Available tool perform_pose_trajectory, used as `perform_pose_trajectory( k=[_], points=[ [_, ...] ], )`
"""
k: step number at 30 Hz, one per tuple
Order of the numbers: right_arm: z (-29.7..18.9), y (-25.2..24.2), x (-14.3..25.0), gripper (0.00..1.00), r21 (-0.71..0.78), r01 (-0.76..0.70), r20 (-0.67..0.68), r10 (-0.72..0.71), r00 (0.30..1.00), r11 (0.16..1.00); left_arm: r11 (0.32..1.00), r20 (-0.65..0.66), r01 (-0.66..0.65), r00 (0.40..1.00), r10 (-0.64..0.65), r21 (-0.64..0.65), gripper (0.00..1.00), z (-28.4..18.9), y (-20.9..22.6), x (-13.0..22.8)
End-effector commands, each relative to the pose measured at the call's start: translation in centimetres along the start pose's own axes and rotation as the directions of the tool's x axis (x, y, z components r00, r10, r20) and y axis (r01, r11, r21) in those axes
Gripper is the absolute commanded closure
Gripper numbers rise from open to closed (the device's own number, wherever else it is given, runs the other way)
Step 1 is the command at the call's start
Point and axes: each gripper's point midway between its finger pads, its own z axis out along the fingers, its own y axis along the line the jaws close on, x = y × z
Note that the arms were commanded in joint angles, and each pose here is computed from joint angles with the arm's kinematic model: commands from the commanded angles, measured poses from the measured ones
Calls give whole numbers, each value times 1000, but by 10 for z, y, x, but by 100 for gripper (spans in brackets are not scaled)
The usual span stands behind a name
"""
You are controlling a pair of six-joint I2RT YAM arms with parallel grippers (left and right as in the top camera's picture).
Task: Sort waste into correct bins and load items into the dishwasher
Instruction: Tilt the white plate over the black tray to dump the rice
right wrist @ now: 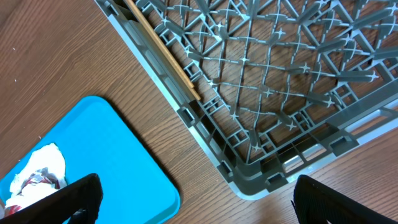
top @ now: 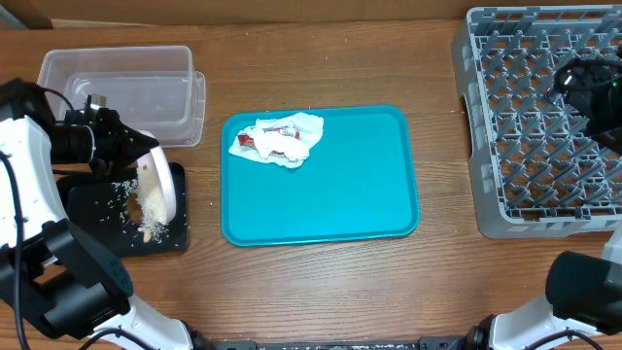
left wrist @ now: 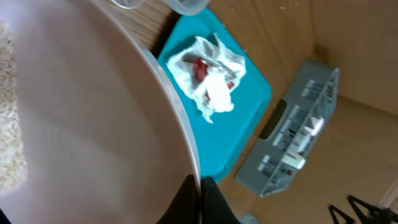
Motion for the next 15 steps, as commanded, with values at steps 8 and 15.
perform_pose_trajectory(
  k=[8,15],
  points=[
    [-5,1,-1,0,0,-1,19,1,1000,1000,986,4,-69,998,69,153,96,-20,-28,10],
    [-5,1,-1,0,0,-1,19,1,1000,1000,969,1,-26,1000,26,245,96,-36,-31,13]
  ],
)
